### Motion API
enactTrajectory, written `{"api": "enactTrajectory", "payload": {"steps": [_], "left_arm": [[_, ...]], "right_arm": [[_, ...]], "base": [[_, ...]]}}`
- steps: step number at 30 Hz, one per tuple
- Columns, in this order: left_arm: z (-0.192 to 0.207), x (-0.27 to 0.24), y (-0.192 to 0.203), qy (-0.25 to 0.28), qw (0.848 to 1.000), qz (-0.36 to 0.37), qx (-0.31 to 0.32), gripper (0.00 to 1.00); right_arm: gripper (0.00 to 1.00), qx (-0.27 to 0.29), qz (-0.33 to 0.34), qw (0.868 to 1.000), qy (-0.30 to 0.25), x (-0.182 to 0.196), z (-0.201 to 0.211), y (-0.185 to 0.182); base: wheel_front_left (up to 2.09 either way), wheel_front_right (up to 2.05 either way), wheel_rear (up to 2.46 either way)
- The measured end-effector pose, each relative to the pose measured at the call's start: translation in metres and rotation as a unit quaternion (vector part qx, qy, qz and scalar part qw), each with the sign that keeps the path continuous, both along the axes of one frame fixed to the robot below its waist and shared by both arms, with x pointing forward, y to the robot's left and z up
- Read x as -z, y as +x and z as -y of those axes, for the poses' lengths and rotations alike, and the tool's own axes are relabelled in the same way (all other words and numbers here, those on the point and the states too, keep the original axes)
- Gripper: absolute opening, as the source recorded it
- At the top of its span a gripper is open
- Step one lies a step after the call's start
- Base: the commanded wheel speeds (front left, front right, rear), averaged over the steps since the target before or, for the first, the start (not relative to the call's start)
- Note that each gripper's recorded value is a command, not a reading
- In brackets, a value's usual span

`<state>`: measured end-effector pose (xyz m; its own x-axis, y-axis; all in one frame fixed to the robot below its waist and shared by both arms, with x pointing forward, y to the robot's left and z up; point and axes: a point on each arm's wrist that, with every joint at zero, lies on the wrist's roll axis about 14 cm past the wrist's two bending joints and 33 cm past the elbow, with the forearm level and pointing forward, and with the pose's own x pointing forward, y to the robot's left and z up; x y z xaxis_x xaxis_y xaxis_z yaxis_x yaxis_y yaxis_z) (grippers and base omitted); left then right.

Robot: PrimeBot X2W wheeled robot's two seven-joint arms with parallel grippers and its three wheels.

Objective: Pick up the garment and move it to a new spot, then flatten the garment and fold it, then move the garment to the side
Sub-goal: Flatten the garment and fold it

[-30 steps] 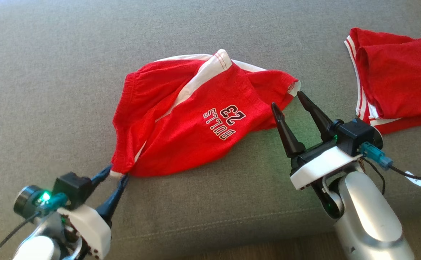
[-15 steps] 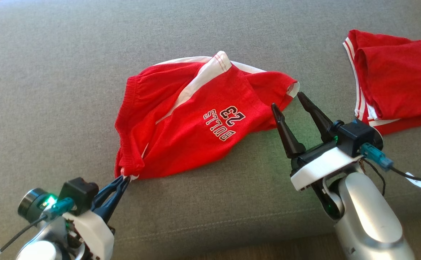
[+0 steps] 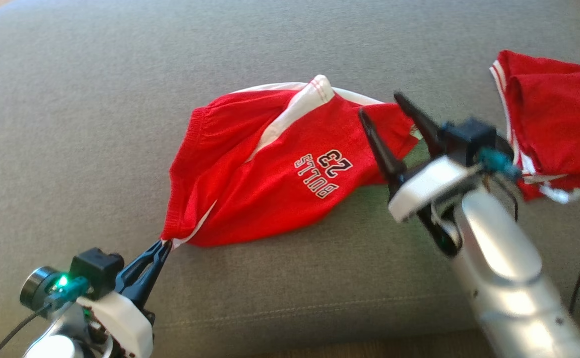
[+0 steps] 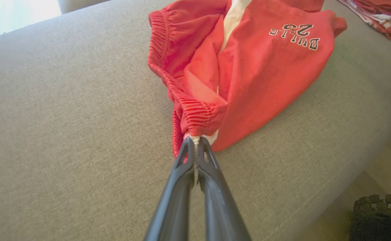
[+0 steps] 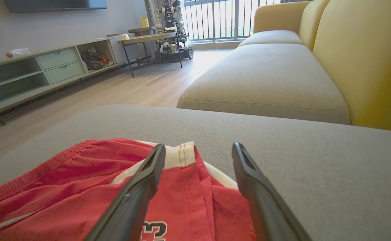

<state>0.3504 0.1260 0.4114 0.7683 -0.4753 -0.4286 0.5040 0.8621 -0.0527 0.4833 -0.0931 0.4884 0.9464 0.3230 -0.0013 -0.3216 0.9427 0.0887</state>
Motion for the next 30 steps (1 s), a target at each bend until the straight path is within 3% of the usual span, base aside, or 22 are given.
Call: {"api": "enactTrajectory", "payload": {"steps": [4,10,16,18,21,22,23,25,26,30], "left_arm": [[-0.005,0.001,-0.002,-0.004,1.0,0.002,-0.014,0.0],[-0.007,0.006,-0.002,-0.005,1.0,-0.001,-0.023,0.0],[-0.013,0.008,0.004,-0.004,0.999,0.002,-0.035,0.0],[-0.013,0.011,0.001,-0.001,0.999,-0.002,-0.035,0.0],[-0.011,0.014,0.001,0.0,1.0,-0.006,-0.03,0.0],[-0.011,0.015,0.002,0.0,1.0,-0.006,-0.03,0.0],[-0.011,0.015,0.002,0.0,1.0,-0.006,-0.03,0.0],[-0.011,0.014,0.007,0.001,1.0,-0.003,-0.03,0.0],[-0.012,0.013,0.009,0.001,1.0,0.001,-0.03,0.0],[-0.011,0.012,0.015,0.003,1.0,0.006,-0.024,0.0]], "right_arm": [[1.0,-0.016,-0.016,1.0,-0.01,-0.001,-0.011,0.021],[1.0,-0.041,-0.094,0.995,-0.02,0.031,-0.029,0.034],[0.97,-0.07,-0.109,0.991,-0.035,0.037,-0.049,0.045],[0.75,-0.073,-0.119,0.989,-0.041,0.042,-0.052,0.047],[0.75,-0.072,-0.137,0.987,-0.048,0.053,-0.051,0.049],[0.68,-0.073,-0.142,0.986,-0.051,0.057,-0.051,0.049],[0.52,-0.073,-0.142,0.986,-0.051,0.057,-0.051,0.049],[0.29,-0.076,-0.148,0.985,-0.052,0.06,-0.053,0.051],[0.0,-0.078,-0.146,0.985,-0.052,0.06,-0.054,0.052],[0.0,-0.081,-0.137,0.986,-0.047,0.053,-0.058,0.058]], "base": [[0.0,0.0,0.0],[0.0,0.0,0.0],[0.0,0.0,0.0],[0.0,0.0,0.0],[0.0,0.0,0.0],[0.0,0.0,0.0],[0.0,0.0,0.0],[0.0,0.0,0.0],[0.0,0.0,0.0],[0.0,0.0,0.0]]}}
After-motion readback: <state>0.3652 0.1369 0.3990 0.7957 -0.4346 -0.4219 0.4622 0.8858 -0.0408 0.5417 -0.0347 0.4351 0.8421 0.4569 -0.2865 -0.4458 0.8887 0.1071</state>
